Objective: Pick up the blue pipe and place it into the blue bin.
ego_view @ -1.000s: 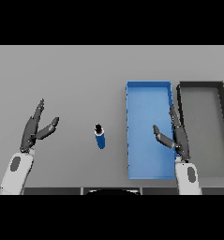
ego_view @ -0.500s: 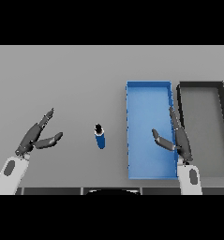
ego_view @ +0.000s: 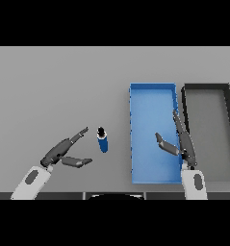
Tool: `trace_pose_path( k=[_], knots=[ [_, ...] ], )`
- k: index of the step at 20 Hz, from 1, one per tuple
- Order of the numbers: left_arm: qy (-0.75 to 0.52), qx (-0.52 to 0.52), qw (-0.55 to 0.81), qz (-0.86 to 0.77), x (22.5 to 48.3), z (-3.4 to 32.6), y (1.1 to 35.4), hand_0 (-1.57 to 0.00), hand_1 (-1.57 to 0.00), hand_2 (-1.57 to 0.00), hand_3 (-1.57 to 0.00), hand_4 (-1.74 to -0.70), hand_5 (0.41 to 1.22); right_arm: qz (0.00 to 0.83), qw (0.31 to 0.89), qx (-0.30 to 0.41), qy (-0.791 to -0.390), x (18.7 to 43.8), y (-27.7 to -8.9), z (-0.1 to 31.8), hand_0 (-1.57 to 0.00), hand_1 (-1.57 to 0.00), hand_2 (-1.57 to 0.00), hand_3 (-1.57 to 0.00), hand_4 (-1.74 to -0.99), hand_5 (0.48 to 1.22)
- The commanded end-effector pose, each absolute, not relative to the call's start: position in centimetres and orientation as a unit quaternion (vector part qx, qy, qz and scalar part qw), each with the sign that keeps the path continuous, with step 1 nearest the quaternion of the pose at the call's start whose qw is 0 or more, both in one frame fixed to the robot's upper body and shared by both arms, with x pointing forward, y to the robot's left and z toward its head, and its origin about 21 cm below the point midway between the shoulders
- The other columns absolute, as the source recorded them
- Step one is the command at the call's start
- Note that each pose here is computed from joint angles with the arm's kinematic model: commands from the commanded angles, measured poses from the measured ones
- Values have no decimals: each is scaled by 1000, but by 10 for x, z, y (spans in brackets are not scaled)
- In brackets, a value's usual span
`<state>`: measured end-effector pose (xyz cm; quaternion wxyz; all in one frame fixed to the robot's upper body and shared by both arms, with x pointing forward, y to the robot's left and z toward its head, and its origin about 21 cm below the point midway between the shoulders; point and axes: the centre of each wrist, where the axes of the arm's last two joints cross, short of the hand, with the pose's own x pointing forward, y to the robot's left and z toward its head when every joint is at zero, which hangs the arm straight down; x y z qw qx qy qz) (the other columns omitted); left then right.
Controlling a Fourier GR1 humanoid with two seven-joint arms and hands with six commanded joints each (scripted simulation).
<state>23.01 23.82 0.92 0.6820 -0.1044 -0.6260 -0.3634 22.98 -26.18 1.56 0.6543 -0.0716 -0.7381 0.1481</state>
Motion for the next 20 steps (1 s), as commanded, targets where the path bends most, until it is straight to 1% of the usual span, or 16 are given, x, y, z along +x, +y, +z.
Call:
trace_pose_path(
  k=[1, 4, 5, 7, 9, 11, 12, 14, 15, 16, 18, 19, 20],
  knots=[
    [-627, -111, 679, -365, 230, 9, 234, 1, 1, 1, 1, -1144, 452, 147, 657, -71, -736, 230, -262, 14, 1, 1, 1, 1, -1205, 618],
    [-631, -122, 674, -365, 236, -1, 214, 1, 1, 1, 1, -1151, 456, 144, 658, -69, -736, 230, -258, 13, 1, 1, 1, 1, -1217, 626],
    [-635, -127, 669, -365, 236, -6, 213, 1, 1, 1, 1, -1154, 459, 140, 659, -72, -736, 229, -261, 15, 1, 1, 1, 1, -1214, 624],
    [-640, -130, 671, -352, 244, -9, 195, 1, 1, 1, 1, -1152, 460, 143, 662, -78, -732, 230, -264, 15, 1, 1, 1, 1, -1201, 620],
    [-644, -137, 668, -346, 249, -11, 183, 1, 1, 1, 1, -1145, 460, 143, 662, -75, -732, 226, -263, 12, 1, 1, 1, 1, -1205, 625],
    [-638, -136, 671, -351, 255, -20, 174, 1, 1, 1, 1, -1120, 456, 142, 657, -75, -736, 228, -266, 16, 1, 1, 1, 1, -1211, 634],
    [-637, -126, 671, -359, 259, -21, 171, 1, 1, 1, 1, -1098, 448, 143, 653, -71, -740, 227, -264, 16, 1, 1, 1, 1, -1215, 637],
    [-637, -112, 669, -367, 258, -22, 162, 1, 1, 1, 1, -1062, 425, 141, 656, -73, -738, 228, -267, 18, 1, 1, 1, 1, -1222, 642],
    [-637, -114, 667, -369, 256, -25, 162, 1, 1, 1, 1, -1051, 418, 145, 656, -74, -737, 227, -269, 15, 1, 1, 1, 1, -1221, 645],
    [-636, -125, 670, -361, 260, -27, 161, 1, 1, 1, 1, -1062, 420, 144, 660, -78, -733, 225, -270, 11, 1, 1, 1, 1, -1214, 645],
    [-639, -139, 669, -353, 258, -33, 152, 1, 1, 1, 1, -1090, 441, 147, 652, -79, -739, 222, -267, 9, 1, 1, 1, 1, -1205, 649],
    [-640, -144, 669, -350, 263, -32, 146, 1, 1, 1, 1, -1107, 463, 146, 654, -76, -739, 223, -266, 9, 1, 1, 1, 1, -1207, 650],
    [-642, -154, 670, -339, 263, -34, 142, 1, 0, -54, -40, -1140, 502, 146, 648, -77, -744, 224, -265, 13, 1, 1, 1, 1, -1210, 653]
  ],
)
